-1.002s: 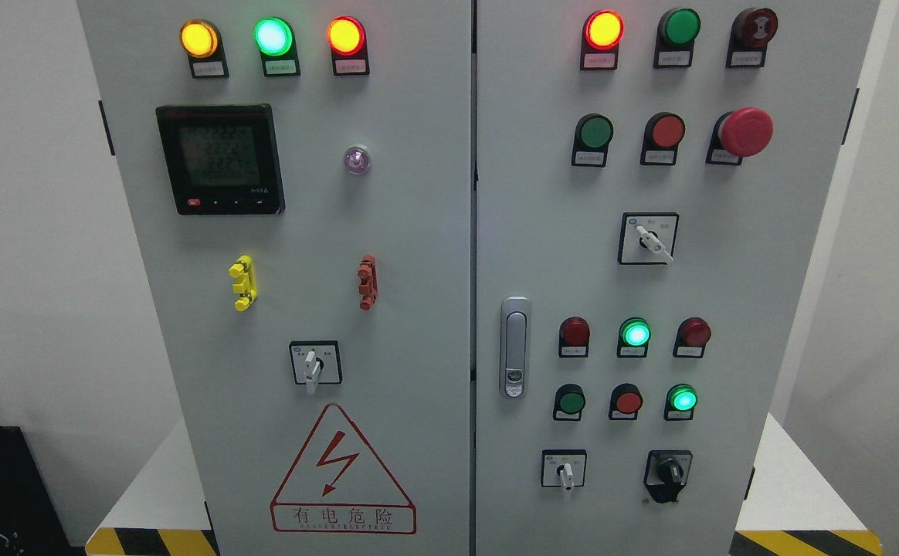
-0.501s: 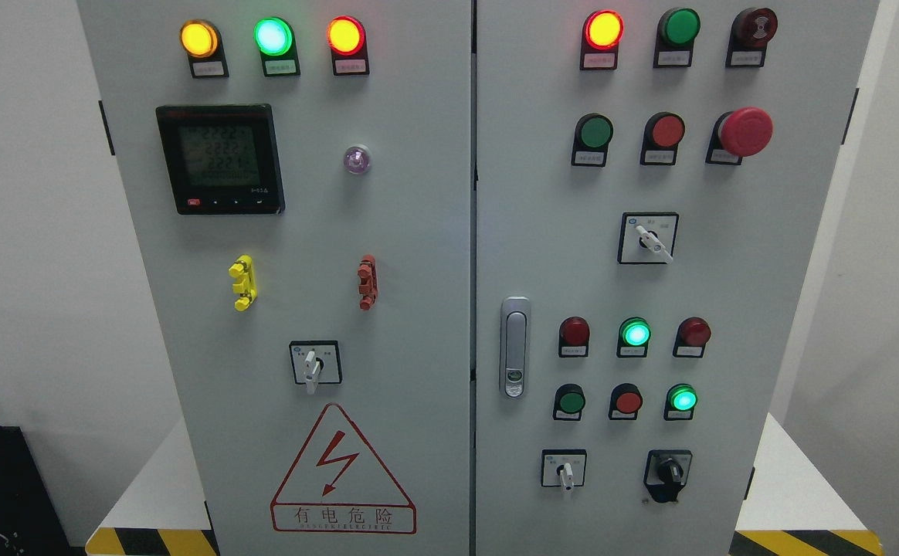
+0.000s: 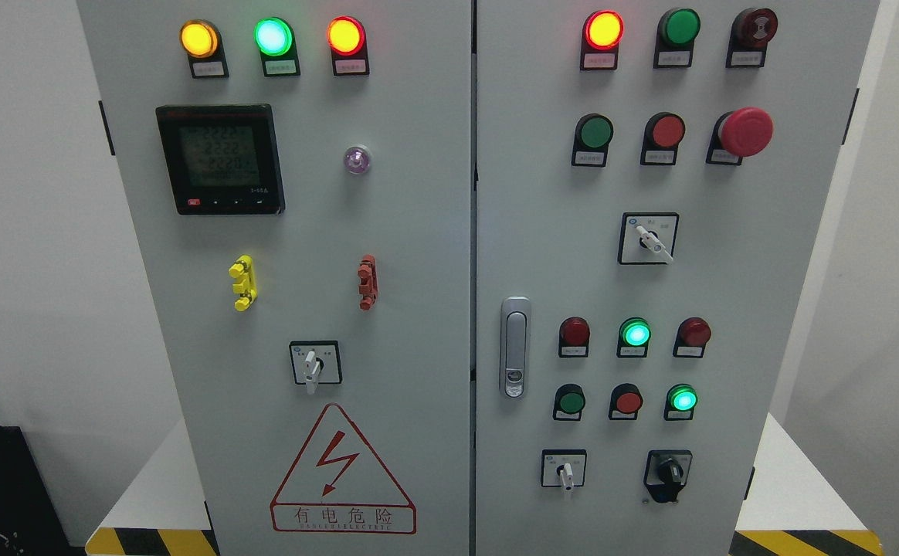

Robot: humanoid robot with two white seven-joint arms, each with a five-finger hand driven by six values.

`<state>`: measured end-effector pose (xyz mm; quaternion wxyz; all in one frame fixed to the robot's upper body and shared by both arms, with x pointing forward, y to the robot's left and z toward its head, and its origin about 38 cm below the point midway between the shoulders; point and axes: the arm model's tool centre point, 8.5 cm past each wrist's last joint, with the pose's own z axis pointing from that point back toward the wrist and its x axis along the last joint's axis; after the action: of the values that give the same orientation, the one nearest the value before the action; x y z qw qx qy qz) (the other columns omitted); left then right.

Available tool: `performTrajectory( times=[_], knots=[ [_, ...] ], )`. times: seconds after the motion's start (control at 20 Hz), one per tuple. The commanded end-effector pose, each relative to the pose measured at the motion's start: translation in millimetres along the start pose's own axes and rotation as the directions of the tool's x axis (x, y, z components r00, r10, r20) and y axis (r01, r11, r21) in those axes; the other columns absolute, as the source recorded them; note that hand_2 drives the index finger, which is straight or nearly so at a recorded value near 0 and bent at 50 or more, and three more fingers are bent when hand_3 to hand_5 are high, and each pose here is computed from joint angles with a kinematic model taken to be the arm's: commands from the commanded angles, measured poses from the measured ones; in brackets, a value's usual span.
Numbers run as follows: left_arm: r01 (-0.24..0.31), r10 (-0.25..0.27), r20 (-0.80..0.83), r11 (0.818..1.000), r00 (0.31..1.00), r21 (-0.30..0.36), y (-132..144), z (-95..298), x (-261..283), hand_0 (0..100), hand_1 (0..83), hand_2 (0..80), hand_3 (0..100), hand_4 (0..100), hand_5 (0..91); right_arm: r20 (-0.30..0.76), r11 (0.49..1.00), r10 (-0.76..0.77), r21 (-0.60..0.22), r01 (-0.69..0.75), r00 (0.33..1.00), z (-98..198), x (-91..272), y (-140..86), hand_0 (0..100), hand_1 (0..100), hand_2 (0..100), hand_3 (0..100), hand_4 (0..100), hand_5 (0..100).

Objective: Turn on light switch 1

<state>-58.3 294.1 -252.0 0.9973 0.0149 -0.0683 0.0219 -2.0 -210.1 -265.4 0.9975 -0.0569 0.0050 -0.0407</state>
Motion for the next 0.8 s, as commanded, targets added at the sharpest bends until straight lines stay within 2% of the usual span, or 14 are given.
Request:
performTrajectory(
  times=[0.0,0.15,0.35,0.45,0.55,0.6,0.75],
  knots=[
    [0.089,-0.073,0.389,0.996,0.918,-0.022,-6,31,94,36,19.4,0.0,0,0,0.0,0.001,1.0,0.0,0.0,0.0,1.0,0,1,0,30,0,0,0,0,0],
    [0.154,-0.141,0.527,0.988,0.838,0.021,15,63,123,37,20.6,0.0,0,3,0.0,0.0,1.0,0.0,0.0,0.0,1.0,0,0,0,30,0,0,0,0,0],
    [0.174,-0.148,0.682,0.984,0.716,0.031,15,107,169,39,21.1,0.0,0,15,0.0,0.0,1.0,0.0,0.0,0.0,1.0,0,0,0,30,0,0,0,0,0],
    [0.157,-0.146,0.757,0.986,0.637,0.058,18,131,199,39,22.3,0.0,8,23,0.0,0.0,1.0,-0.001,0.0,0.001,1.0,0,0,0,30,0,0,0,0,0],
    [0.14,-0.147,0.823,0.987,0.549,0.083,23,158,227,40,23.2,2.1,13,25,0.0,0.0,1.0,0.0,0.0,0.0,1.0,0,0,0,30,0,0,0,0,0],
    [0.142,-0.153,0.852,0.985,0.501,0.094,23,173,241,41,24.6,3.4,19,27,0.0,0.0,1.0,0.0,0.0,0.0,1.0,0,0,0,30,0,0,0,0,0],
    [0.173,-0.181,0.917,0.977,0.356,0.125,18,218,272,43,27.7,4.7,24,30,0.0,0.0,1.0,-0.001,0.0,0.001,1.0,0,0,0,30,0,0,0,0,0]
  ],
)
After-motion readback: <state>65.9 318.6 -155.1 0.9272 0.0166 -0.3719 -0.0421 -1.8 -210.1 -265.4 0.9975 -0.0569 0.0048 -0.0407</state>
